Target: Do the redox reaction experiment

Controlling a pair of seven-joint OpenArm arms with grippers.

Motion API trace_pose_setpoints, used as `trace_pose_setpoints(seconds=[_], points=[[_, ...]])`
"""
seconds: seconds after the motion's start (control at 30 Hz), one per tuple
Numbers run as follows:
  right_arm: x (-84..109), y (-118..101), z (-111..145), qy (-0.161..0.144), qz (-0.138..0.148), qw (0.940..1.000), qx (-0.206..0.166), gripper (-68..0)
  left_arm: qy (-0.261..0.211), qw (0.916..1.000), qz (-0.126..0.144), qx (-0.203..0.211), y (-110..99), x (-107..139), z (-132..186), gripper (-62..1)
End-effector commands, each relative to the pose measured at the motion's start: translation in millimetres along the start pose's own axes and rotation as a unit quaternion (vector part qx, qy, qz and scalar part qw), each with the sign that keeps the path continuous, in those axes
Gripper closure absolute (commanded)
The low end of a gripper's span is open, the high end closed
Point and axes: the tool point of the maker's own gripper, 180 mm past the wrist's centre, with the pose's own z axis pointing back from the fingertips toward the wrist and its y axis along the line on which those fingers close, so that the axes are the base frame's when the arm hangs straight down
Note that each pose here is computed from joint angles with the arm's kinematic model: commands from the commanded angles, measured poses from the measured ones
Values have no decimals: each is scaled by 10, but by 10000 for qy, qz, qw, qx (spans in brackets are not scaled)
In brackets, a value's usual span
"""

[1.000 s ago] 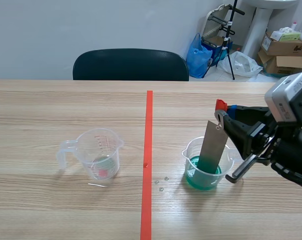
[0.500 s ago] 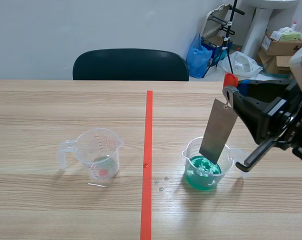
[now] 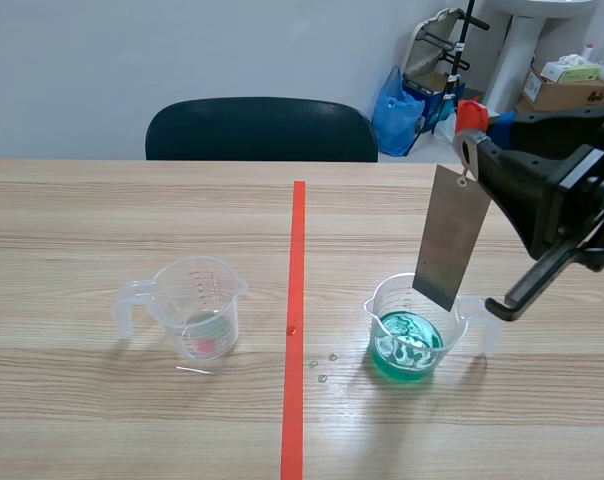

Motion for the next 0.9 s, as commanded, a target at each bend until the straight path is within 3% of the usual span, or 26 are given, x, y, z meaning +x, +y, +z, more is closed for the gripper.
trace_pose_setpoints(seconds=[0.0,0.43,0.87], points=[[146,-82,-9,-192,79,9998,-69,-19,-131,9999,-13,-19,11,64,-16,-623],[316,-109,-24,-222,120,9996,-95,-19,-133,9999,-19,-27,13,66,-18,-623],[336,-96,-31,-185,146,9997,-77,-20,-133,9999,-19,-27,13,66,-18,-623]])
